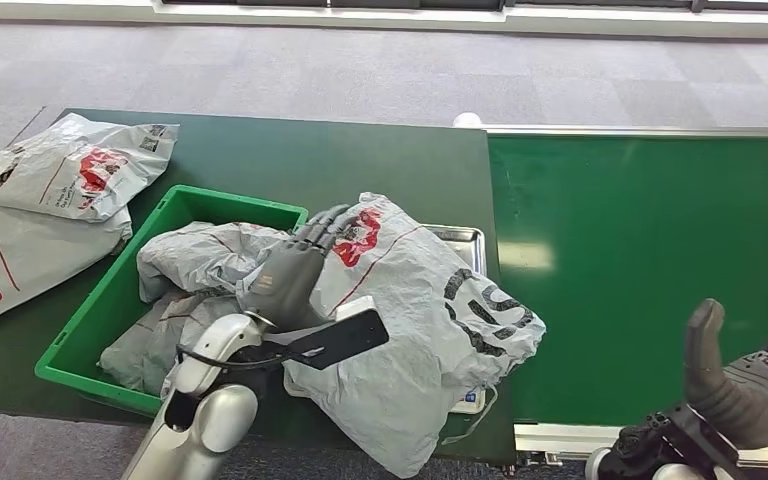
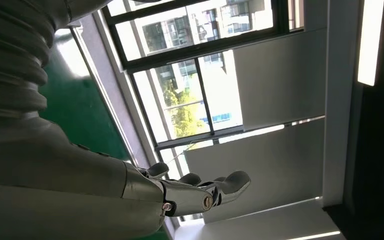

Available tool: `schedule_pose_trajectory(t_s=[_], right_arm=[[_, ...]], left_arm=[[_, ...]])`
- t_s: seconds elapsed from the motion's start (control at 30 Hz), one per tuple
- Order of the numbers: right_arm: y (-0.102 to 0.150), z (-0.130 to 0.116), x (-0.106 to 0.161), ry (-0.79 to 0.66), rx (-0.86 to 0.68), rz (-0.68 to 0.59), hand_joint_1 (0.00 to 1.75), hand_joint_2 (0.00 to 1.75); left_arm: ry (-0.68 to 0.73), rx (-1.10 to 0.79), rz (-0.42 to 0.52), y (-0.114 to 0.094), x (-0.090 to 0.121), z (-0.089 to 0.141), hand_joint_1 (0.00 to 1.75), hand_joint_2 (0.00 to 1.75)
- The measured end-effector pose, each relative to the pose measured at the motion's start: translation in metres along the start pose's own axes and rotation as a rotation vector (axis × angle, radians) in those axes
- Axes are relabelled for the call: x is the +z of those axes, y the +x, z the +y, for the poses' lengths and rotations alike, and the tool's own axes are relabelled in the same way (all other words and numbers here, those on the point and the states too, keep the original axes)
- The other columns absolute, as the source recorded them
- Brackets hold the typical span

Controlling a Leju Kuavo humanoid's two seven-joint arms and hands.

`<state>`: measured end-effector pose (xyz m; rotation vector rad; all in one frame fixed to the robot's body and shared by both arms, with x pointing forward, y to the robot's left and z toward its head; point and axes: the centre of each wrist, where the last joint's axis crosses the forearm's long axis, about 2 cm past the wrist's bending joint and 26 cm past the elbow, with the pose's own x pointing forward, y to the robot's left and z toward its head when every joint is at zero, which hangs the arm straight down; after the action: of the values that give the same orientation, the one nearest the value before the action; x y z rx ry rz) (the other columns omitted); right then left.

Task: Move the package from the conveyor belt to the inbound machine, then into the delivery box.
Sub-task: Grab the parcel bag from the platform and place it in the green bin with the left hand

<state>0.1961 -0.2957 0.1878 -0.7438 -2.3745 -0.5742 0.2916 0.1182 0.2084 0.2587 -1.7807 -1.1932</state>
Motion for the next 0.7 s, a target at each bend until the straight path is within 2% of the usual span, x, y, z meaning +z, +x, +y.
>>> schedule_pose_trajectory(t_s=[0.1, 0.23, 0.4, 0.7], right_arm=[[0.000, -0.002, 0.005, -0.011, -0.003, 0.030, 0.00, 1.75], [0.001, 0.001, 0.005, -0.012, 0.003, 0.022, 0.00, 1.75], [0.003, 0.007, 0.005, -0.013, 0.009, 0.002, 0.00, 1.75], [0.004, 0.013, 0.004, -0.027, -0.019, 0.013, 0.00, 1.75]], left_arm=[[-0.152, 0.039, 0.023, -0.002, -0.016, -0.031, 0.03, 1.75], [-0.285, -0.050, 0.101, 0.001, -0.033, -0.071, 1.75, 1.75], [-0.387, -0.124, 0.120, 0.005, -0.047, -0.098, 1.75, 1.75], [-0.447, -0.169, 0.145, -0.002, -0.058, -0.105, 1.75, 1.75]])
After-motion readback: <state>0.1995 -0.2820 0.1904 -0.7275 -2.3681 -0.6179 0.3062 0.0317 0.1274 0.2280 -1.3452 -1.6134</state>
